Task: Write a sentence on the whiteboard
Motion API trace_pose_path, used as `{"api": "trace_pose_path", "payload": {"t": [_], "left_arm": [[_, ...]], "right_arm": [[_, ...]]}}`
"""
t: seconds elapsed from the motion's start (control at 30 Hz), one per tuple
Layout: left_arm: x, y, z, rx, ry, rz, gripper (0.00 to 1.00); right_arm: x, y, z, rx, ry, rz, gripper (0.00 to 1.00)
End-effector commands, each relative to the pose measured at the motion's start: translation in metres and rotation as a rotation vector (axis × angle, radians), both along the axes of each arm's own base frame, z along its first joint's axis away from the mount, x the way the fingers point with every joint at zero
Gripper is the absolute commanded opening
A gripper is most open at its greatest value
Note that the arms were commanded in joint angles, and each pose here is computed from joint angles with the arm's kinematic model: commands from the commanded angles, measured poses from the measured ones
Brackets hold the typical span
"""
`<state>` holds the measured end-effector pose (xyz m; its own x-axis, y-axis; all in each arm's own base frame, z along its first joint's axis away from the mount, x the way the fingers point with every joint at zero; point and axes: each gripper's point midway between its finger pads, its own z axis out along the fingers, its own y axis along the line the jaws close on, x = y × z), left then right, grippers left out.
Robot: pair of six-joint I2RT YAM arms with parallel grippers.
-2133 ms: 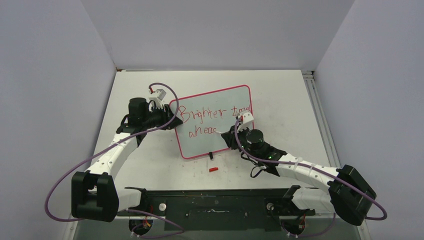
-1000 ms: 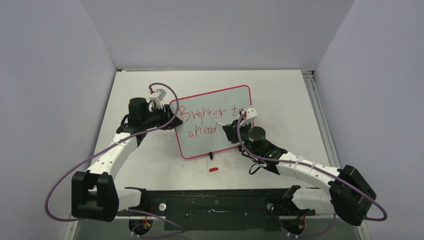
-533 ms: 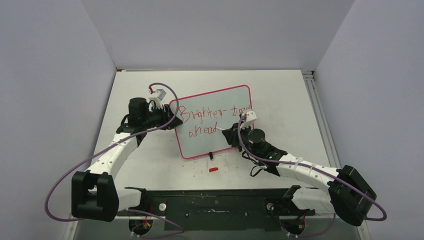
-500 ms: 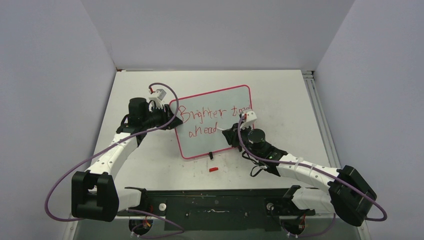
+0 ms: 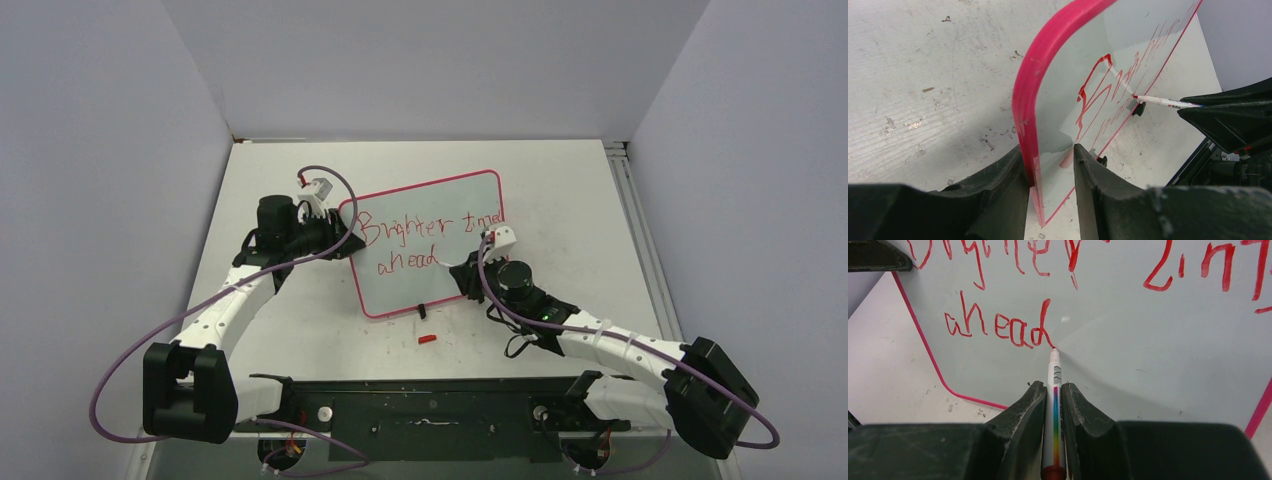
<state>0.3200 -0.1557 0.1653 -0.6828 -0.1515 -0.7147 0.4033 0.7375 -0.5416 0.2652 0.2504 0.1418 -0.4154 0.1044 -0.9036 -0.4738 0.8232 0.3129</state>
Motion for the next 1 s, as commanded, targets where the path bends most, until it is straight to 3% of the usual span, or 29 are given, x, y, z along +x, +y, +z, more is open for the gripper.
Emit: {"api": "trace_pose_path", "payload": {"t": [0.0, 0.23, 0.97], "left_arm": [[0.008, -0.005, 0.026, -0.02, -0.08, -0.032, 0.34], [0.007, -0.005, 0.027, -0.021, -0.081, -0.031, 0.34], [0.007, -0.005, 0.026, -0.021, -0.08, -0.035, 0.34]], "right_arm": [[0.005, -0.008, 0.017, 0.013, -0.042, -0.042, 0.05], [0.004, -0.01, 0.033, 0.034, -0.075, -0.044, 0.05], [0.012, -0.017, 0.01, -0.026, -0.056, -0.093, 0.05]]}}
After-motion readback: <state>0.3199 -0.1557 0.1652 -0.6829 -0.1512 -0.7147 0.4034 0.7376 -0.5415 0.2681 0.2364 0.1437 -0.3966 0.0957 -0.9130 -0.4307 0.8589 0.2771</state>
